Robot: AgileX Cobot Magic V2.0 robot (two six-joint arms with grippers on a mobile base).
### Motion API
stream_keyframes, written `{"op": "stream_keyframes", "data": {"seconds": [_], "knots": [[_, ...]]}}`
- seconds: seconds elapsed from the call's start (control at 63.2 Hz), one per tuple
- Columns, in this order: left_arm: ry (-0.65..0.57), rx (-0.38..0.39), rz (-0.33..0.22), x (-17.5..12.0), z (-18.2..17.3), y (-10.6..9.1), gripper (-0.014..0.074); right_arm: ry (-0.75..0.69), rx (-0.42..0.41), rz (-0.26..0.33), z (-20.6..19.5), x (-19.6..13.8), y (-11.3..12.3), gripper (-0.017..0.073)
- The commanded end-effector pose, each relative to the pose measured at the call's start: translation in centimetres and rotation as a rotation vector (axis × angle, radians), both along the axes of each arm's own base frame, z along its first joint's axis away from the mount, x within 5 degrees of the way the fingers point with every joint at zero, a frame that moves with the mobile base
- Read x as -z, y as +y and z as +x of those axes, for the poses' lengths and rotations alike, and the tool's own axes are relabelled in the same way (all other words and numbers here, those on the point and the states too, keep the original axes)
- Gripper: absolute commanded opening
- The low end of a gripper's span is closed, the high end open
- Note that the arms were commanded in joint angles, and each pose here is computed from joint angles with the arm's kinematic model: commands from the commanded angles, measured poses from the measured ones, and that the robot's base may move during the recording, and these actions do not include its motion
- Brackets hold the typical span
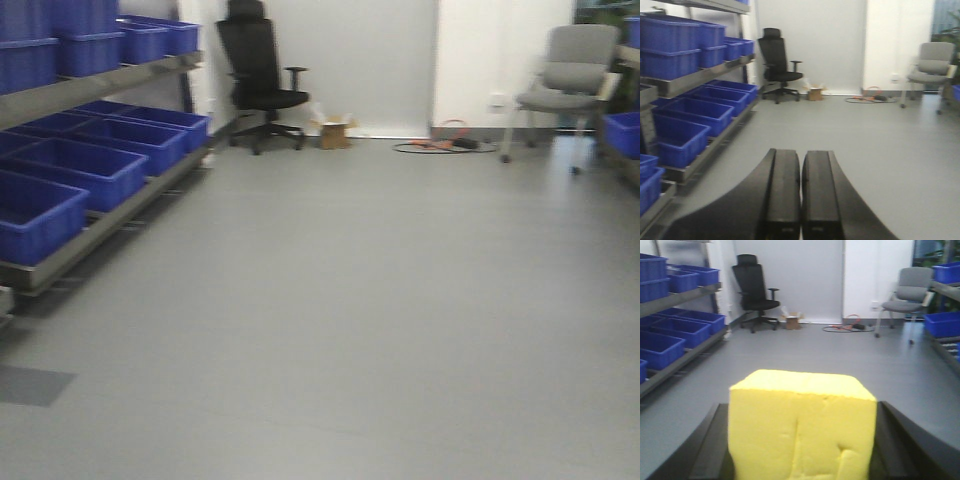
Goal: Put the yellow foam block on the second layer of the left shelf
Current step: 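Turn and drive the base toward the shelf rack of blue bins, then approach the shelf and raise the right gripper over a blue bin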
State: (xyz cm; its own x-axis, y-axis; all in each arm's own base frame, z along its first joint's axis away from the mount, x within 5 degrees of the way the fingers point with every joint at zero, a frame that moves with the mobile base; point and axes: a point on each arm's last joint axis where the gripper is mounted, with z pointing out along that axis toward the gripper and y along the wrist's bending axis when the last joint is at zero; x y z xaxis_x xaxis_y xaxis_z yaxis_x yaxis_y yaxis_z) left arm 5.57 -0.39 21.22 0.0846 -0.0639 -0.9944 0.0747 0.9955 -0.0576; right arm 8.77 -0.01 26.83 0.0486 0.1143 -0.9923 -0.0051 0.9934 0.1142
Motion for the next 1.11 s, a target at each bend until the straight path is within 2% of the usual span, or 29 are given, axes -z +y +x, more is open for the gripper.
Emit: {"op": "stream_keyframes", "data": {"seconds": [0.0, 1.092], "knots": [[-0.070, 0.001, -0.014, 0.09, -0.09, 0.01, 0.0124, -0.113, 0.013, -0.021, -0.03, -1.84, -0.10, 0.0478], [-0.070, 0.001, -0.014, 0.09, -0.09, 0.01, 0.0124, -0.112, 0.012, -0.020, -0.02, -1.84, -0.09, 0.0478]]}}
